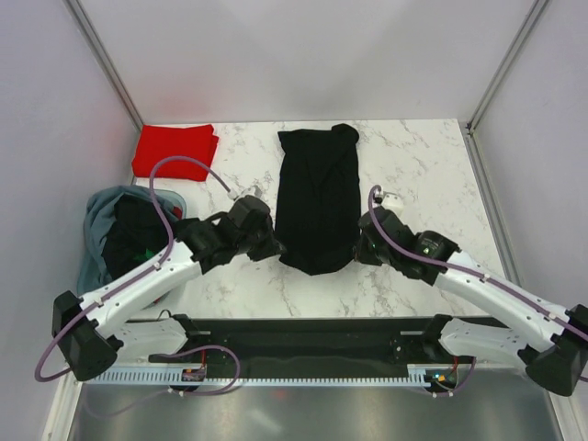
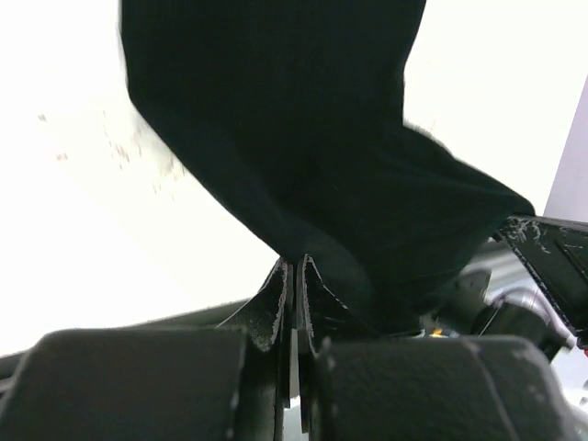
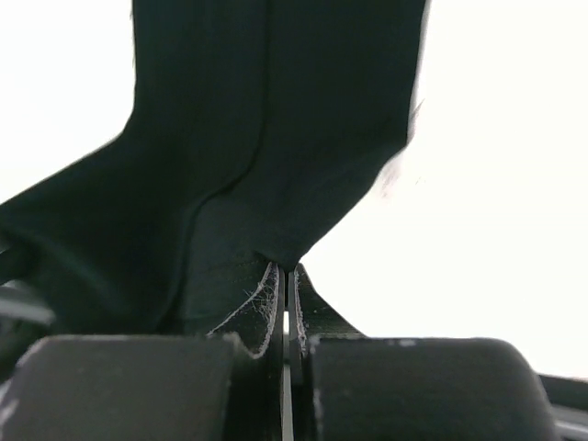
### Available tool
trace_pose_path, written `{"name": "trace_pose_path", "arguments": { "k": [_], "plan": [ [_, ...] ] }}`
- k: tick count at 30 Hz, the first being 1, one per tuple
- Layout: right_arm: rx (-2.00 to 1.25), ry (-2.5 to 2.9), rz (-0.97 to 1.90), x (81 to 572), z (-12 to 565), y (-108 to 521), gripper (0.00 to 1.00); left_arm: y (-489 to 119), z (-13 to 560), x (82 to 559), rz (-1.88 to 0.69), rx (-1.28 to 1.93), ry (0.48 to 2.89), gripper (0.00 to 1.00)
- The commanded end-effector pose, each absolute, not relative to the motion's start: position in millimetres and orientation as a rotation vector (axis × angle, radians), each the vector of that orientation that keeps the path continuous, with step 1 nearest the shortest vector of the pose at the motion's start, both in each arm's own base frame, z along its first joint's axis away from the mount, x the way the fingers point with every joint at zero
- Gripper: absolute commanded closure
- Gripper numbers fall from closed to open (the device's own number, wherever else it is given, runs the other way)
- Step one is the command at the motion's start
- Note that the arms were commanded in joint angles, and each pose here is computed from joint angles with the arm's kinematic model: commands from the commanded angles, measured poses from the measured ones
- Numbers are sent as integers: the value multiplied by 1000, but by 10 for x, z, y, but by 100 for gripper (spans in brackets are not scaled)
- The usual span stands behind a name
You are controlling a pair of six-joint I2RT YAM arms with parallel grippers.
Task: Fold and stack the t-shirts
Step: Fold the tshirt
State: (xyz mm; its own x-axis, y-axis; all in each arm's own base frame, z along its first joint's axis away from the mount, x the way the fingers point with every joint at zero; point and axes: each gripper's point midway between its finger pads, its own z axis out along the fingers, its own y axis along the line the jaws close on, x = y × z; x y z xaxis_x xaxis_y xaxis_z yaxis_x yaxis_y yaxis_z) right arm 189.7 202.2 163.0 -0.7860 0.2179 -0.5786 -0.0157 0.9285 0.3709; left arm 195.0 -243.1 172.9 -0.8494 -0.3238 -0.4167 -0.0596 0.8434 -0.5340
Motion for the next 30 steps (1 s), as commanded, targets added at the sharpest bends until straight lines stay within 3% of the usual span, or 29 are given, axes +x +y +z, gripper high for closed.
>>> {"name": "trace_pose_path", "arguments": {
  "k": [1, 12, 30],
  "plan": [
    [121, 2342, 375, 2344, 1950, 1851, 100, -2313, 1925, 2300, -597, -231, 2451, 98],
    [152, 2367, 282, 3112, 1822, 1762, 100, -2273, 2009, 3259, -514, -249, 2454, 98],
    [225, 2506, 179, 4013, 1079, 1638, 100, -2399, 1225, 4295, -507, -217, 2615, 98]
  ]
}}
